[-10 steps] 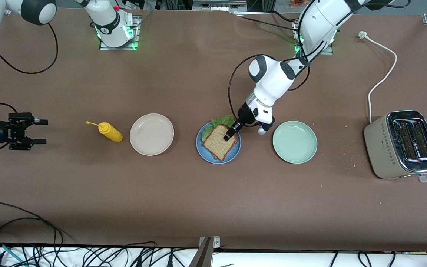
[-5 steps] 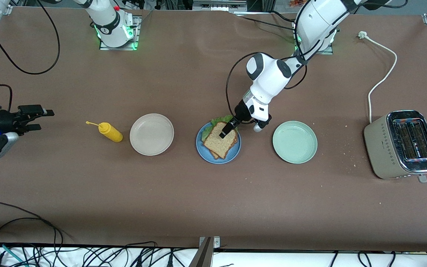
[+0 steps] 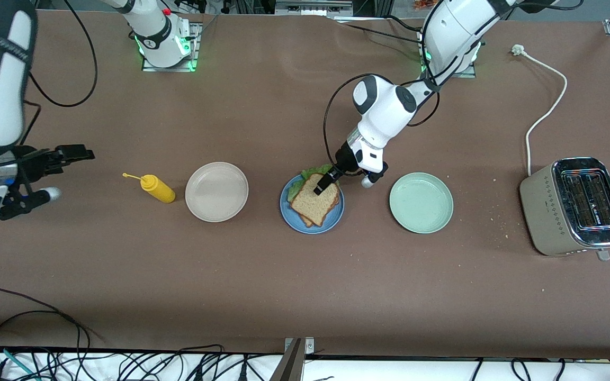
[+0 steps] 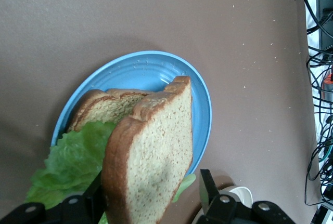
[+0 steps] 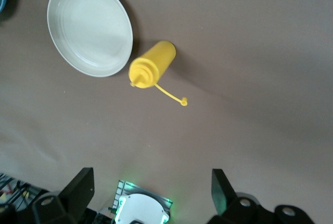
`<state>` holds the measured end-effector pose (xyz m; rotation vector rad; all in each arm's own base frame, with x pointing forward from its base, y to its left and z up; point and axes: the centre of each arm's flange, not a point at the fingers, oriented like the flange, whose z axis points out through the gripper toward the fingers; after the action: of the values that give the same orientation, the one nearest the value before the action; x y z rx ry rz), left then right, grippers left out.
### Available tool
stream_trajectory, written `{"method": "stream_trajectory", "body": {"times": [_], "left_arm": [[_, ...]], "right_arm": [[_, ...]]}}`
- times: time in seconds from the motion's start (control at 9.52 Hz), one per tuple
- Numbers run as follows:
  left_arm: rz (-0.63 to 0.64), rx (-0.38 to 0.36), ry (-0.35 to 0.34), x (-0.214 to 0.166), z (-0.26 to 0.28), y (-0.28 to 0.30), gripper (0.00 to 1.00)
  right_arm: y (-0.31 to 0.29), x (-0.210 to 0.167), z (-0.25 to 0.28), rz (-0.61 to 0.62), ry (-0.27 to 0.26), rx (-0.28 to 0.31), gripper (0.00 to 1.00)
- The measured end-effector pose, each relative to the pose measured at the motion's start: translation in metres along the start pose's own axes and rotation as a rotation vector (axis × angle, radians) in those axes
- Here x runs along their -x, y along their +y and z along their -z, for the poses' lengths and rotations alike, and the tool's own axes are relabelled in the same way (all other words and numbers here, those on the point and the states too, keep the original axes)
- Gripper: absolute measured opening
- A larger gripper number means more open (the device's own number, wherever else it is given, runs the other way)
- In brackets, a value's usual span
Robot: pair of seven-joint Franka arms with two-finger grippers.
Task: Make sandwich in blue plate with both arms
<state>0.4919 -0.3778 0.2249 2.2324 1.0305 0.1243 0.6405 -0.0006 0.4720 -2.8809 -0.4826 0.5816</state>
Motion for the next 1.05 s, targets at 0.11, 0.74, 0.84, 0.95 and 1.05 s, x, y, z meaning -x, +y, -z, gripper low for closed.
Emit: {"method": "stream_trajectory", "body": {"times": [0.11, 0.74, 0.84, 0.95, 1.05], "left_arm": [[-0.001, -0.011, -0.008, -0.004, 0.003, 0.002, 0.76], [-0.032, -0.035, -0.025, -0.007, 0.036, 0.014, 0.76], [-0.039, -0.053, -0.024, -0.005, 0.037, 0.006, 0.76], [-0.043, -0.072, -0.025, -0.003, 0.037, -0.004, 0.76], [-0.047, -0.087, -0.025, -0.001, 0.038, -0.011, 0.75]], "right_arm": [[-0.029, -0.004, 0.005, -0.045, 0.019, 0.073, 1.0], [-0.031, 0.1, 0.05, -0.166, 0.24, 0.111, 1.0], [-0.037, 0.119, 0.062, -0.218, 0.258, 0.106, 1.0], [-0.042, 0.121, 0.062, -0.265, 0.268, 0.102, 1.0], [-0.045, 0.112, 0.056, -0.287, 0.285, 0.103, 1.0]]}}
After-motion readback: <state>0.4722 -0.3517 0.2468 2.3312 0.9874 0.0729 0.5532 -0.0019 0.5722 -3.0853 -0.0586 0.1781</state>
